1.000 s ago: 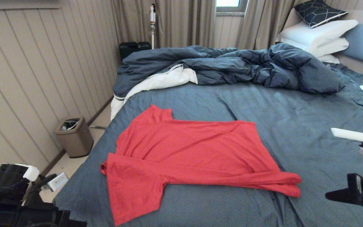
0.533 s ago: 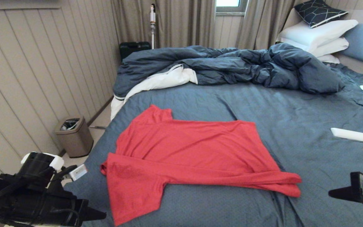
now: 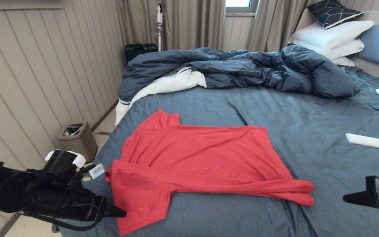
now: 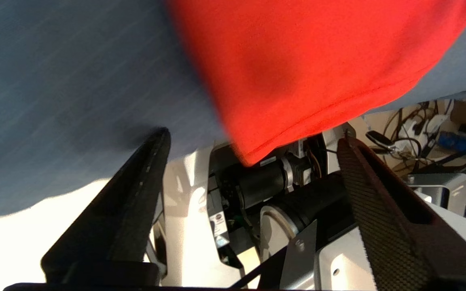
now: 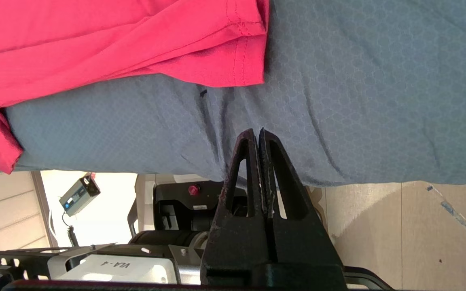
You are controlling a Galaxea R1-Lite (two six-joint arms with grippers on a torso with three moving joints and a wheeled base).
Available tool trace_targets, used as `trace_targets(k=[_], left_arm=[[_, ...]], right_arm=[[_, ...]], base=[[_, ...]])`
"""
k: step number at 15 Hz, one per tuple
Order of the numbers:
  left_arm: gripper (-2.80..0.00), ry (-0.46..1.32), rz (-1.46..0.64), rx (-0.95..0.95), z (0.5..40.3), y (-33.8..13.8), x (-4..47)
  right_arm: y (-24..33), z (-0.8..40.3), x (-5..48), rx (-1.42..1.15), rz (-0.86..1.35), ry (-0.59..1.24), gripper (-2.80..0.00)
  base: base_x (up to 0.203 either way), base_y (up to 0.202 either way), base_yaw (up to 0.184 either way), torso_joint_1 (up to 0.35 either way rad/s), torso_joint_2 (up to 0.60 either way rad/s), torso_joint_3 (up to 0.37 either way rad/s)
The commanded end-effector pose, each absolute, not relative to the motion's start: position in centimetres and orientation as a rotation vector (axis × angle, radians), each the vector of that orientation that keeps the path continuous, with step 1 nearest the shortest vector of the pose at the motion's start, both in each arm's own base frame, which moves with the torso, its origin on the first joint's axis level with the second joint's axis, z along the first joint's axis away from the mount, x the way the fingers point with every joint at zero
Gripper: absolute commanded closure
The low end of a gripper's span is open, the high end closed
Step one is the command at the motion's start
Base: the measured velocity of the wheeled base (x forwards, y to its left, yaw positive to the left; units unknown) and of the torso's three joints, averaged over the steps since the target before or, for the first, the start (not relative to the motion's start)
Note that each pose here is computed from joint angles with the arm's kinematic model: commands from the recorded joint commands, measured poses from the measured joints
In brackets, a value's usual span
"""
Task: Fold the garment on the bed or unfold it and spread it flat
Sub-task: Fold the red T-shirt
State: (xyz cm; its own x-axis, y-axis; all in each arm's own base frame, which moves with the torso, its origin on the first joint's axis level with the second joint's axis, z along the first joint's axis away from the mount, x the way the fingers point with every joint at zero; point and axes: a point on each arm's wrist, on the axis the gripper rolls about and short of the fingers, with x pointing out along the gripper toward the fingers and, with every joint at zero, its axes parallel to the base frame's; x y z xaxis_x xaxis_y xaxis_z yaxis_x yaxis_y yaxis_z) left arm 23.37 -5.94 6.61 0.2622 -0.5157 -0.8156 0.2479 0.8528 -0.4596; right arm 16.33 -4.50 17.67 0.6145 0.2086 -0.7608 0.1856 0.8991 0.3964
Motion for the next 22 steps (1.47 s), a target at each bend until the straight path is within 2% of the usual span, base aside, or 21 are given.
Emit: trace_targets(k=[1, 9, 10, 18, 22], left_arm=[[-2.8, 1.212, -0.546, -0.249, 6.4, -6.7, 23.7], [-2.8, 1.201, -0.561, -0.205, 6.6, -8.4, 24.3], [0.0, 1.201, -0.563, -0.201, 6.6, -8.5, 24.3], [0.0, 1.198, -0.55, -0.211, 6.9, -8.9, 24.3], [0.0, 1.146, -0.531, -0.263, 8.5, -9.1, 24.9]], right_arm=[[-4.5, 17.8, 16.4, 0.471, 0.014, 0.917, 0.0], [-4.7, 17.8, 16.8, 0.468, 0.009, 0.916, 0.0], [-4.7, 17.8, 16.8, 0.467, 0.008, 0.916, 0.0], [-4.7, 18.1, 16.9, 0.462, 0.011, 0.908, 0.0], [-4.6, 18.2, 16.7, 0.46, 0.015, 0.899, 0.0]], base=[[0.0, 0.0, 0.0, 0.0, 0.0, 0.0], [0.0, 0.0, 0.0, 0.0, 0.0, 0.0], [0.0, 0.0, 0.0, 0.0, 0.0, 0.0], [0.0, 0.0, 0.0, 0.0, 0.0, 0.0], [0.0, 0.0, 0.0, 0.0, 0.0, 0.0]])
